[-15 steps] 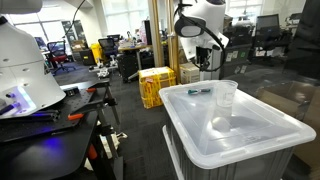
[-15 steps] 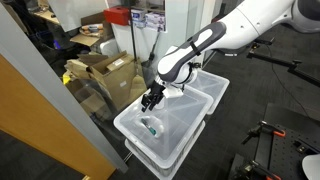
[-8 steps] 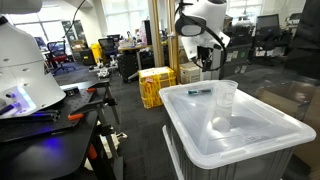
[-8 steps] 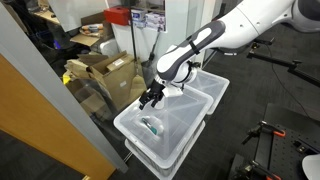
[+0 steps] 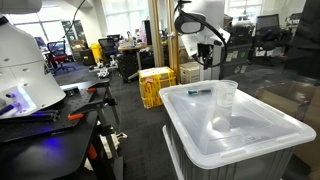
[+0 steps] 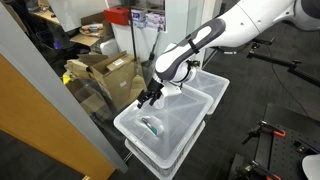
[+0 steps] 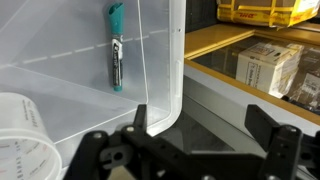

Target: Take the pen out of the cup and put it on the storage box

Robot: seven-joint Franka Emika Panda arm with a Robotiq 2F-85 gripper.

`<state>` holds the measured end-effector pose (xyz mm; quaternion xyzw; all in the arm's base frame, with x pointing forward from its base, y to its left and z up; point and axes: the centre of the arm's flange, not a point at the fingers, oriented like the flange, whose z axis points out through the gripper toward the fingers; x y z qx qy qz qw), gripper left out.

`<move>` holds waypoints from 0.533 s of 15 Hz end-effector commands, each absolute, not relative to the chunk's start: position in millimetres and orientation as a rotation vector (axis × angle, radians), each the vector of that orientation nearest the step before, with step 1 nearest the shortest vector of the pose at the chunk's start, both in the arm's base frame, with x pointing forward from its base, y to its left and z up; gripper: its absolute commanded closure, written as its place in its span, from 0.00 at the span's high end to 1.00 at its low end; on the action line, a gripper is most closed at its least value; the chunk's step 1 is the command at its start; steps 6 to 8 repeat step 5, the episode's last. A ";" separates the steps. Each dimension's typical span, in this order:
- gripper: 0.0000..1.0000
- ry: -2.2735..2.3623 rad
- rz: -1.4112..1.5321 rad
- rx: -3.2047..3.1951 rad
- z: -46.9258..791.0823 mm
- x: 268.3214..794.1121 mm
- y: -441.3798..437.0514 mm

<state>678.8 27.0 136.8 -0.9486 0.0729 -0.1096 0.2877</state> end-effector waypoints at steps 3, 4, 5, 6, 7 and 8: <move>1.00 0.191 -0.294 -2.536 138.2 678.4 27.7; 1.00 0.191 -0.293 -2.537 138.0 678.2 27.4; 1.00 0.191 -0.293 -2.537 137.9 678.1 27.3; 1.00 0.191 -0.293 -2.537 137.9 678.1 27.3; 1.00 0.191 -0.293 -2.537 137.9 678.1 27.3; 1.00 0.191 -0.293 -2.537 137.9 678.1 27.3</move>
